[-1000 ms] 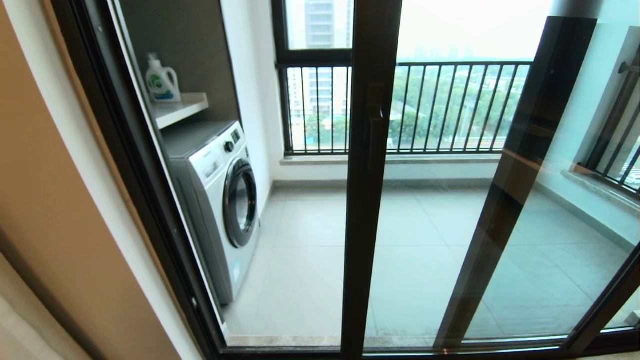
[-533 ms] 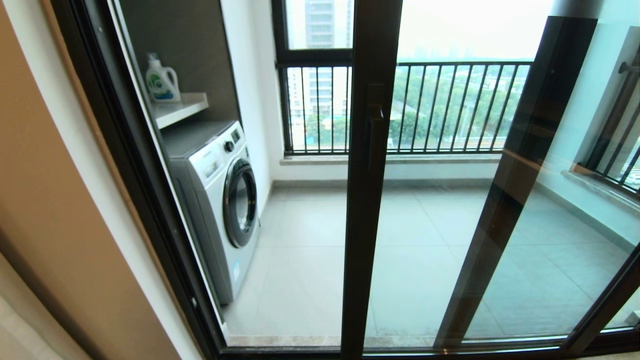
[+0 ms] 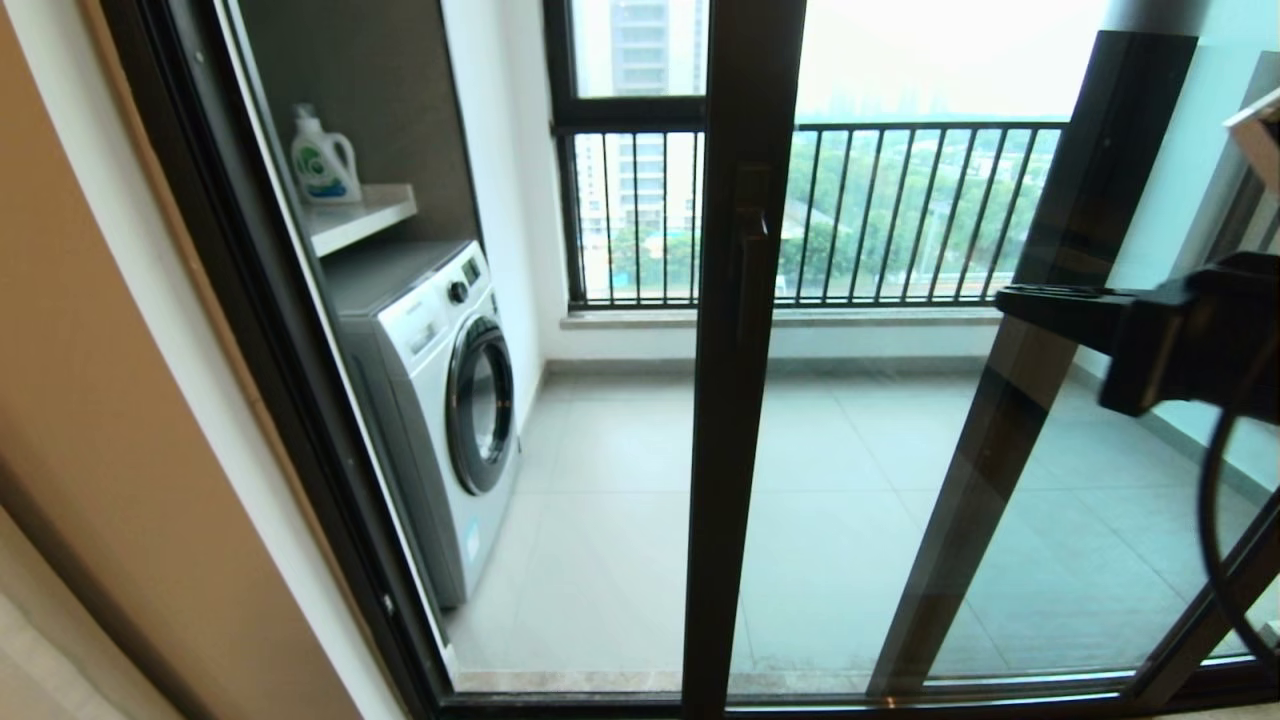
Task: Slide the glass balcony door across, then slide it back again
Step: Open the slid door
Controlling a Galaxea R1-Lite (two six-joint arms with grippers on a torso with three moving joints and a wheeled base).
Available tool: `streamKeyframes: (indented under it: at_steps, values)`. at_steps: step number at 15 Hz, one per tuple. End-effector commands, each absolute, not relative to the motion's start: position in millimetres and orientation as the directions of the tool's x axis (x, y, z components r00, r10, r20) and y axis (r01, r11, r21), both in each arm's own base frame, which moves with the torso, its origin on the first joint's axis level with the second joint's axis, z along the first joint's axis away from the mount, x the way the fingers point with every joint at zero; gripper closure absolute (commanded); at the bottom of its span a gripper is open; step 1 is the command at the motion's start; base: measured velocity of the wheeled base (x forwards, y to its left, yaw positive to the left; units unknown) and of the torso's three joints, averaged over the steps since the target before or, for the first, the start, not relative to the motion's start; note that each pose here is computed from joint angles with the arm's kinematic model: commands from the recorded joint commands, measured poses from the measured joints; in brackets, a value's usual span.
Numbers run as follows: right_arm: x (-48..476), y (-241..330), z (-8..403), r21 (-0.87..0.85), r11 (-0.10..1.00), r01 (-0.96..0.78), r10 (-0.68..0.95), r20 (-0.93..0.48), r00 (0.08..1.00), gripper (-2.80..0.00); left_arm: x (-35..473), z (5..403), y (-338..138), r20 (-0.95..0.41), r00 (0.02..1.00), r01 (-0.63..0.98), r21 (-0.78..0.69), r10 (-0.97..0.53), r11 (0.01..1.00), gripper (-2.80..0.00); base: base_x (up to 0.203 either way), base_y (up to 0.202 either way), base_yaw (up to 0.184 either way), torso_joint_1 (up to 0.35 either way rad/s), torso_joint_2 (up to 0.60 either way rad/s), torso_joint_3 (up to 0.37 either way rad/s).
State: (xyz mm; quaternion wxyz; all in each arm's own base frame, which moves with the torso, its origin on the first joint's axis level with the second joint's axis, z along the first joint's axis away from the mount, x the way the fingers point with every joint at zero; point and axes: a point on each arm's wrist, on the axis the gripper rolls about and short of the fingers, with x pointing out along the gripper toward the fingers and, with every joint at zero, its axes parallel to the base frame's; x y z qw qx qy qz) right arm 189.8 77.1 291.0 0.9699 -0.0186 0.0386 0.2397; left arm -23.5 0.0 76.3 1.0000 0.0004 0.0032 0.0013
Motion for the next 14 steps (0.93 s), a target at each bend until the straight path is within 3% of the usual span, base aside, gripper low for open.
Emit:
streamKeyframes:
  at_steps: [1,14]
  values:
    - [233,133,275,0.027,0.855,-0.519,0.518,-0.128,0.846,0.00,-23,76,0,-0.009,1.000,-0.004,0.000,0.004,1.000,0.00,0.000,0.000,0.000,0.000,0.00,0.000]
    - [337,222,269,0.140,0.914,-0.381,0.390,-0.048,0.920,0.00,-23,76,0,-0.009,1.000,-0.004,0.000,0.004,1.000,0.00,0.000,0.000,0.000,0.000,0.00,0.000]
